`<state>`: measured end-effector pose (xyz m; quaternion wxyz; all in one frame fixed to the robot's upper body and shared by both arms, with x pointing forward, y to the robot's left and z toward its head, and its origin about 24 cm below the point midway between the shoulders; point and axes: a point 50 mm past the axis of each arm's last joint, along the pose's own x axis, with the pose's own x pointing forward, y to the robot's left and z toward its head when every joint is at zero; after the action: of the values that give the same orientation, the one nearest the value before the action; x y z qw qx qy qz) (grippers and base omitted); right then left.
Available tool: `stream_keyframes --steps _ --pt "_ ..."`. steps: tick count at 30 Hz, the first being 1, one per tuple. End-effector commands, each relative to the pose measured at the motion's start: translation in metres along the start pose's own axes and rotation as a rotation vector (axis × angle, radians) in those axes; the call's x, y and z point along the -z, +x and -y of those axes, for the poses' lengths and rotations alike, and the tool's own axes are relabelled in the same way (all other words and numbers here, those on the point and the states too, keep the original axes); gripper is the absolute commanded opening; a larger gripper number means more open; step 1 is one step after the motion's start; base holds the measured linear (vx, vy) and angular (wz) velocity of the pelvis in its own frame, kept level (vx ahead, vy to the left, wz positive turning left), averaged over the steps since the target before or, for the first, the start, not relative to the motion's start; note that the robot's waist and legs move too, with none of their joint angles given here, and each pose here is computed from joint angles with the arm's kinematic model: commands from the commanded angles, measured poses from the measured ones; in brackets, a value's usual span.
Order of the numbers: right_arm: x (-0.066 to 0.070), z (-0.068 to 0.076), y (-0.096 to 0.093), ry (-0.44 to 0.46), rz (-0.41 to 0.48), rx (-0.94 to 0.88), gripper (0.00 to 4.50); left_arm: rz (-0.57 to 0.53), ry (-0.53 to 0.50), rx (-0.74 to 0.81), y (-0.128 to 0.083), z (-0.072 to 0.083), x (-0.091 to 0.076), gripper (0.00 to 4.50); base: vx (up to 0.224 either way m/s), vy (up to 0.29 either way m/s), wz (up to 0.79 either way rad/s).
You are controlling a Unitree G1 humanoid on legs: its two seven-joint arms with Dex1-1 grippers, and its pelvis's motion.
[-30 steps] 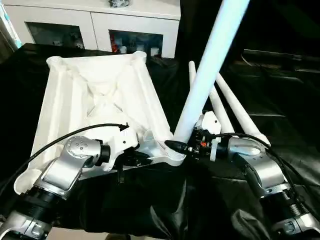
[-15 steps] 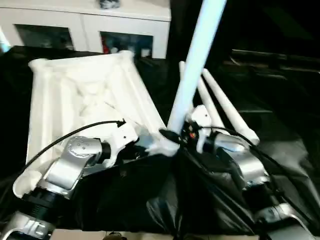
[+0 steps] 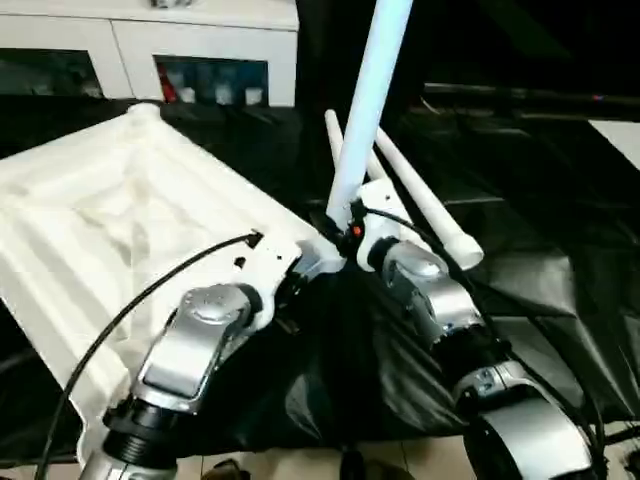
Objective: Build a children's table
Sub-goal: Insert table leg to table base
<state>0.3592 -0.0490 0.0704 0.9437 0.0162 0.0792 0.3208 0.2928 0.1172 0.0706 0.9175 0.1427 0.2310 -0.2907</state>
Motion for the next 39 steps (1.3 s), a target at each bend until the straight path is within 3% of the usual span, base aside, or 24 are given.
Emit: stream_keyframes --steps 1,10,11,14,26,30,35,39 --pt "0.062 -0.007 -0.012 0.096 -0.246 0.001 1.91 0.077 0.031 -0.113 -0.011 -0.013 -0.021 0.0 -0.065 -0.044 0.05" --pt "0.062 -0.012 -0.009 0.101 -0.252 -0.032 1.9 0.078 0.059 -0.105 -0.014 -0.015 -0.019 0.0 0.058 -0.1 0.05" --pt "0.061 -0.012 -0.008 0.11 -0.247 -0.037 2.25 0.079 0.063 -0.099 -0.014 -0.015 -0.019 0.0 0.0 0.0 0.0" --pt "0.055 -0.011 -0.006 0.13 -0.213 -0.04 2.63 0.086 0.073 -0.068 -0.014 -0.013 -0.02 0.0 0.0 0.0 0.0" --pt "0.035 -0.007 -0.003 0.093 -0.123 -0.089 3.58 0.104 0.118 0.01 -0.016 -0.012 -0.021 0.0 0.0 0.0 0.0" --pt "0.025 0.003 -0.01 0.022 -0.059 -0.114 4.02 0.108 0.137 0.1 -0.018 -0.009 -0.019 0.0 0.0 0.0 0.0" --pt "0.019 0.016 -0.023 -0.028 -0.013 -0.144 4.02 0.112 0.164 0.173 -0.019 -0.009 -0.016 0.0 0.0 0.0 0.0" --pt "0.02 0.021 -0.032 -0.101 -0.038 -0.186 4.02 0.114 0.193 0.223 -0.019 -0.01 -0.015 0.0 0.0 0.0 0.0"
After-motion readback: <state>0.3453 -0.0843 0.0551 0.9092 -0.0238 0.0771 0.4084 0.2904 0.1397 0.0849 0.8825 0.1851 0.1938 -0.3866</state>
